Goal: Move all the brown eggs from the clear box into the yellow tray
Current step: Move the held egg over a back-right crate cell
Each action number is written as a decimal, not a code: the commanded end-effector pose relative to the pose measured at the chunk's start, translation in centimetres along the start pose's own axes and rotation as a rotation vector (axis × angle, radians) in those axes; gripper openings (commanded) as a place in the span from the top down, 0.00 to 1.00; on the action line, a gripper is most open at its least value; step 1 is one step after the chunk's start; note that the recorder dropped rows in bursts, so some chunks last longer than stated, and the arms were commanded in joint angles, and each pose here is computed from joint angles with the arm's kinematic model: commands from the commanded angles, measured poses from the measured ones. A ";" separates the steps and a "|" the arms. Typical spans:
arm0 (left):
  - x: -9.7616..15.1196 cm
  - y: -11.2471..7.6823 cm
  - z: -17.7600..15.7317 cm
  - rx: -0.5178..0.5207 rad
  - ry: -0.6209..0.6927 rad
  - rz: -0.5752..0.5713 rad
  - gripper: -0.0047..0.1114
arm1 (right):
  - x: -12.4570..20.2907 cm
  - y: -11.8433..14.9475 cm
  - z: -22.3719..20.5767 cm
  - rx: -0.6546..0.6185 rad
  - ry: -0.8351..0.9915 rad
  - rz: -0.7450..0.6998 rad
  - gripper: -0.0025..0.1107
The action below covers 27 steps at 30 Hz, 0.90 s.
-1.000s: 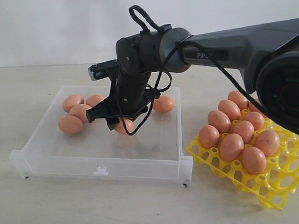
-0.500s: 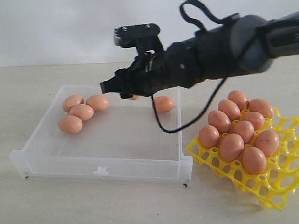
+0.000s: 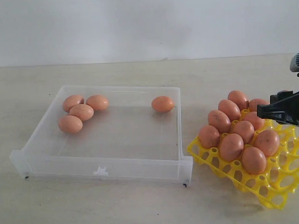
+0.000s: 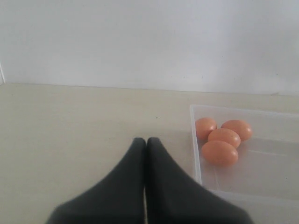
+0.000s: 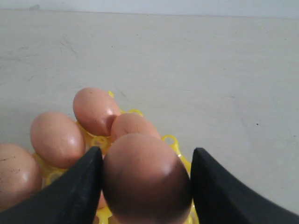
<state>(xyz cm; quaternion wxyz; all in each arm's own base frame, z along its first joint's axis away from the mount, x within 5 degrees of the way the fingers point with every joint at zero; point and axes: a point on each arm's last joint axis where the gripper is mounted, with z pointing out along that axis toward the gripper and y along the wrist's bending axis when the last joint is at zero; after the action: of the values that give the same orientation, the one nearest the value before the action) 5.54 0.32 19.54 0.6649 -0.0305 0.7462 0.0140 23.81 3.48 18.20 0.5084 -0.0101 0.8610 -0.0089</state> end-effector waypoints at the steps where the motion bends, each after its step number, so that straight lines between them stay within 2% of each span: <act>1: 0.1 0.0 0.0 -0.001 0.000 0.004 1.00 | 0.0 -0.3 0.0 0.014 -0.008 -0.019 0.98; 17: 0.1 0.0 0.0 -0.001 0.000 0.004 1.00 | 3.0 -0.5 3.3 0.080 0.063 -0.011 0.98; 27: 0.1 0.0 0.0 -0.001 0.000 0.004 1.00 | 2.8 -0.6 3.3 0.094 0.038 -0.006 0.98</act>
<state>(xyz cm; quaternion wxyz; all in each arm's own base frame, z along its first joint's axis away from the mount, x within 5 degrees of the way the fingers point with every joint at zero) 5.54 0.32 19.54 0.6649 -0.0305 0.7462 0.0140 25.31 2.99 14.09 0.4863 0.0052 0.8725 -0.0476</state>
